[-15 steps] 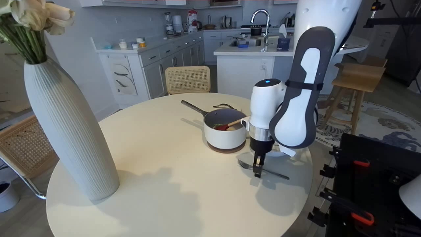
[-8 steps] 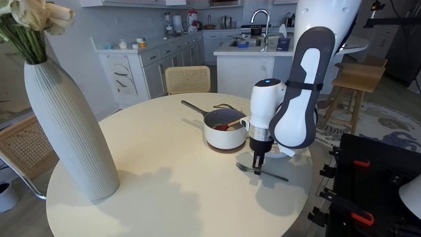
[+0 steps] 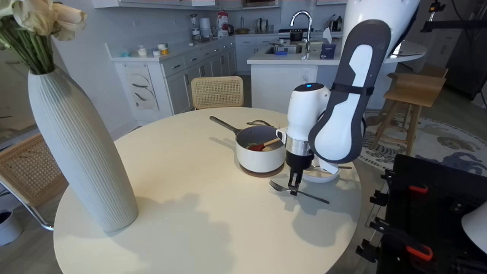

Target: Place the fork in the white bowl

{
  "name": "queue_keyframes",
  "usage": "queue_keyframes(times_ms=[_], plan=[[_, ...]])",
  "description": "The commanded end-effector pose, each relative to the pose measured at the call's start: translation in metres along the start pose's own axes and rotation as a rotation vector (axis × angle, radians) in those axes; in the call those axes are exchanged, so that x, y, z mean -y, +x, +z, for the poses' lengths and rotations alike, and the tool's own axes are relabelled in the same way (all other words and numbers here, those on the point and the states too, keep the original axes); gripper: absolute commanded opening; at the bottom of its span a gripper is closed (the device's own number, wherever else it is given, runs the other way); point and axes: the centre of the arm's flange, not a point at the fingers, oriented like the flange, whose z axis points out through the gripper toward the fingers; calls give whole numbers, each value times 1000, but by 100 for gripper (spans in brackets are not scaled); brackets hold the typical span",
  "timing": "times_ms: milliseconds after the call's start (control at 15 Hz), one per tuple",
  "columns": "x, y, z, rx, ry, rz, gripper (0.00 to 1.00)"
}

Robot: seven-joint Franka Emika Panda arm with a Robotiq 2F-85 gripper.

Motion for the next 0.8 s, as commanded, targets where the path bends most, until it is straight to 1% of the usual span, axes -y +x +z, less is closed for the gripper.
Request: queue_keyframes(times_ms=[0, 67, 200, 467, 733], plan=[[-9, 16, -69, 8, 12, 1, 2], [-11, 21, -82, 19, 16, 3, 2], [-15, 27, -110, 75, 19, 1, 2], [-18, 29, -150, 273, 11, -10, 2], [-29, 25, -172, 462, -31, -36, 2]])
